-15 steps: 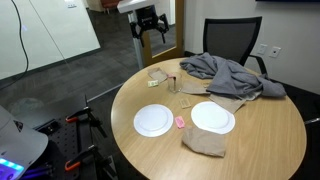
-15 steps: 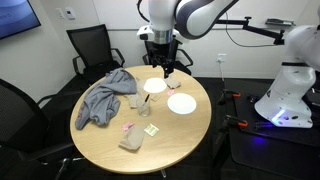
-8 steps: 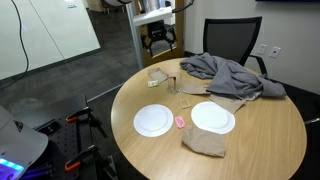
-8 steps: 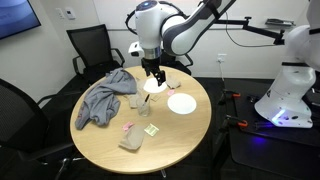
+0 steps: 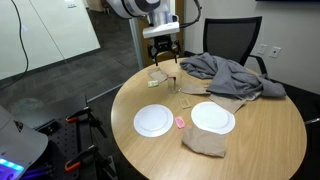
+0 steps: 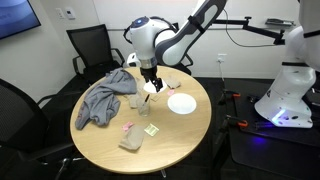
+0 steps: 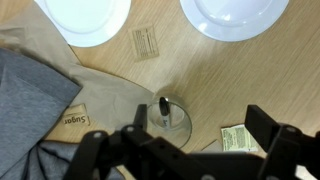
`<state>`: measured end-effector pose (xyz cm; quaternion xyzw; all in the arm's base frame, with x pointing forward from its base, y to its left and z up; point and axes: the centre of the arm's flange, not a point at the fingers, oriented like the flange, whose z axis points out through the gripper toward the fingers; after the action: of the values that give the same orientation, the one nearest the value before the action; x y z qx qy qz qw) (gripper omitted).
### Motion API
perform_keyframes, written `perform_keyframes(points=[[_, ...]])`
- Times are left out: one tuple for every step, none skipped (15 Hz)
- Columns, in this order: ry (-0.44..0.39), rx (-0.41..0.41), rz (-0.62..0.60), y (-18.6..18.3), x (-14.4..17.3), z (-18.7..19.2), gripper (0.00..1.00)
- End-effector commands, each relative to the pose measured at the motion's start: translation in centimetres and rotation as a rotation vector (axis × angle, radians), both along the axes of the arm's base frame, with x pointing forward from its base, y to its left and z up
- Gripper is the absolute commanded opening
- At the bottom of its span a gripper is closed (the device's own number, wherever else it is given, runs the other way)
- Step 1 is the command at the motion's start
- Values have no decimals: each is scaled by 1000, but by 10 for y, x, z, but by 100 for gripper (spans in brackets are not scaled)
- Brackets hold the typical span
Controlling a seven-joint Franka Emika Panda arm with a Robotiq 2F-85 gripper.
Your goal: Pick the marker from the cup and put it on the table
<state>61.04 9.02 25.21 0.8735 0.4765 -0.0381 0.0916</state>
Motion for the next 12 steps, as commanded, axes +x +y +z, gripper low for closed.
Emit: perform_keyframes(points=[[1, -2, 17, -5, 18, -14, 100], [5, -1, 12, -6, 21, -20, 100], [9, -1, 10, -6, 23, -24, 100], [15, -1, 8, -6, 26, -29, 100], [20, 0, 6, -7, 29, -32, 100], [22, 0, 5, -8, 31, -37, 100], [24, 1, 2, -8, 34, -40, 100], [25, 2, -1, -9, 37, -45, 95], [25, 2, -4, -9, 40, -48, 85], [27, 3, -4, -9, 42, -51, 83], [27, 4, -5, -8, 45, -54, 80], [27, 4, -5, -8, 47, -56, 74]])
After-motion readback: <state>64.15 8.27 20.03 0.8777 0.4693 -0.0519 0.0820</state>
